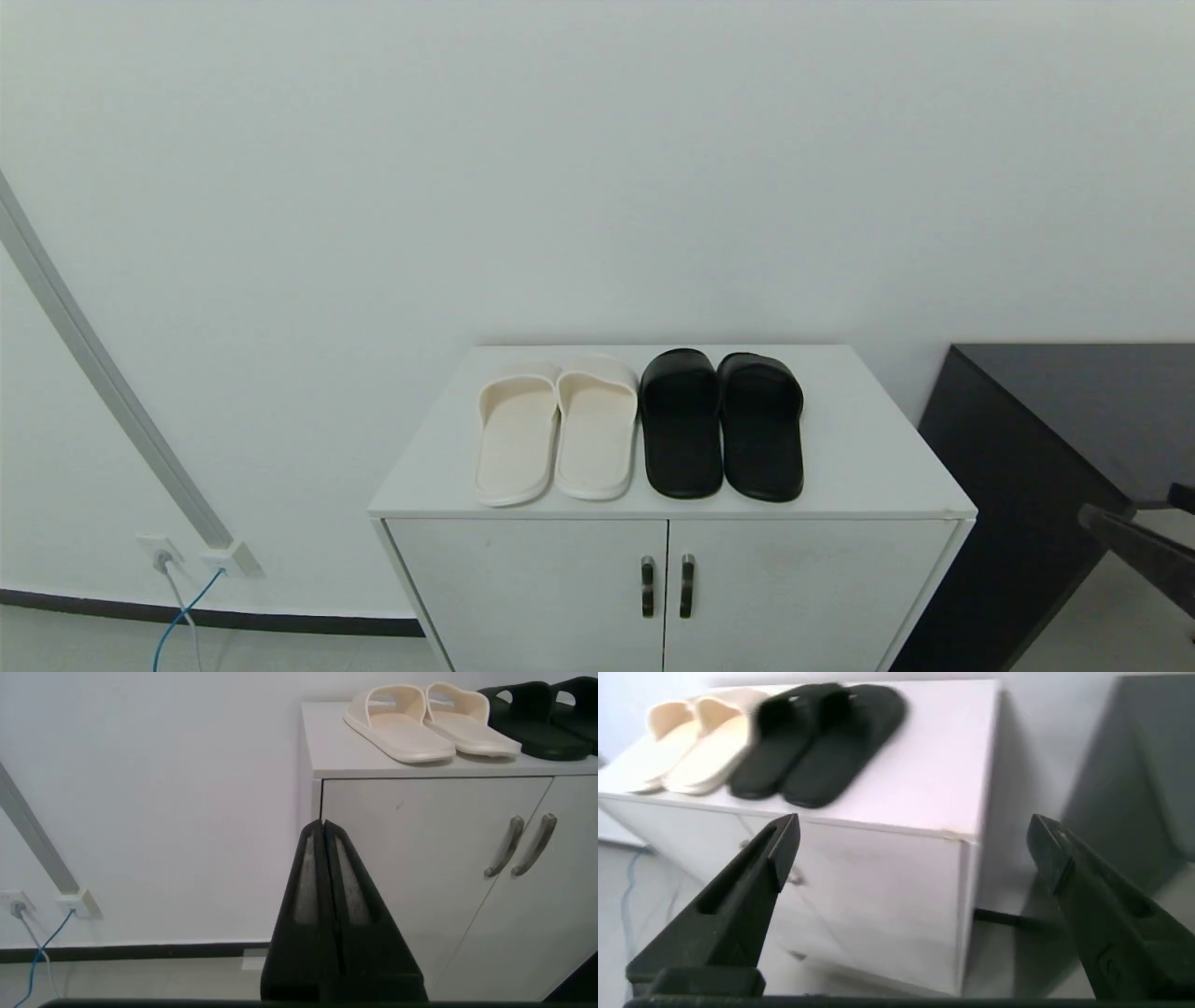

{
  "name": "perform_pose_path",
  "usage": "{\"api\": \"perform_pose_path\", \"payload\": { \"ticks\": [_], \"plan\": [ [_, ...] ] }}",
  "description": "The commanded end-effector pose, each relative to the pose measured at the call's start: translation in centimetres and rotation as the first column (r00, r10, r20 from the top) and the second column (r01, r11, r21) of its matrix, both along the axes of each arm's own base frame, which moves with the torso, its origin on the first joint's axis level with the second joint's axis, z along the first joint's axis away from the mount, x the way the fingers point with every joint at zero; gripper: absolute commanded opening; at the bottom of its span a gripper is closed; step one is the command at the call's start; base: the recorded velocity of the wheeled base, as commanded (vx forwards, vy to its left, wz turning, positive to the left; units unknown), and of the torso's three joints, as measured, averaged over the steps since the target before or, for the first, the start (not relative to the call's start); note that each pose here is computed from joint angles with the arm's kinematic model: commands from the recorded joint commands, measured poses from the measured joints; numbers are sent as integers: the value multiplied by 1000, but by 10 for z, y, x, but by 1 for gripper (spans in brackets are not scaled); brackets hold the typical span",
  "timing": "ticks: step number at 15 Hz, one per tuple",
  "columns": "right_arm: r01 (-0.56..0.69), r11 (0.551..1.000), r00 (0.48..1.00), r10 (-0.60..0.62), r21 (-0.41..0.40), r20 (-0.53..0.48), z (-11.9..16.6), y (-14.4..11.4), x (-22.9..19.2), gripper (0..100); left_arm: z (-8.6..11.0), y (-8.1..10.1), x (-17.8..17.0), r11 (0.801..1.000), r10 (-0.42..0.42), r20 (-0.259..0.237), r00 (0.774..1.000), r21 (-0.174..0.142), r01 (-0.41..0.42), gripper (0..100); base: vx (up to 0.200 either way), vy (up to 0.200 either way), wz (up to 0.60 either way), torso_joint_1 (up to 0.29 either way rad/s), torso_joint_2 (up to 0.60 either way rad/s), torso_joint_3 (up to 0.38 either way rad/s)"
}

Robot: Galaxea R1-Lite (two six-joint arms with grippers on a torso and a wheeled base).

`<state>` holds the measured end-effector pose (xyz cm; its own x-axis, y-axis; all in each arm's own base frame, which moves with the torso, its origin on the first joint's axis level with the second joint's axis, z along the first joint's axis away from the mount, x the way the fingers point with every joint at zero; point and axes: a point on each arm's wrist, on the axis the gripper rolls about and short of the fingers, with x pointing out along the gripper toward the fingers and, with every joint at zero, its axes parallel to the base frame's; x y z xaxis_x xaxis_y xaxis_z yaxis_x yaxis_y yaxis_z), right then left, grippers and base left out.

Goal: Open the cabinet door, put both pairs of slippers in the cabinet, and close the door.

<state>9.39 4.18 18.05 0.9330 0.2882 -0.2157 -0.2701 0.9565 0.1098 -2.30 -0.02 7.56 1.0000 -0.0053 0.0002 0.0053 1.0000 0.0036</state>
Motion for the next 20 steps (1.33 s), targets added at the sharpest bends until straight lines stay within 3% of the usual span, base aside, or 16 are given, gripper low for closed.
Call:
{"api": "perform_pose_path", "payload": {
  "ticks": [1,4,8,13,20],
  "plan": [
    [-92,996,993,91,-7,-78,7,42,27,100,0,0,0,1000,1,-2,1000,6,-1,0,0,0,0,0,0,0],
    [-50,998,996,53,32,-67,17,82,59,100,0,0,0,1000,1,-2,1000,3,-1,0,0,0,0,0,0,0],
    [-19,1000,996,20,16,-91,11,133,89,100,0,0,0,1000,-2,-2,1000,3,2,0,0,0,0,0,0,0],
    [94,995,991,-95,-15,-91,-13,192,133,100,0,0,0,1000,-2,-2,1000,1,2,0,0,0,0,0,0,0],
    [248,968,968,-249,-45,-35,-49,229,222,100,0,0,0,1000,-2,-2,1000,-1,2,0,0,0,0,0,0,0]
  ]
}}
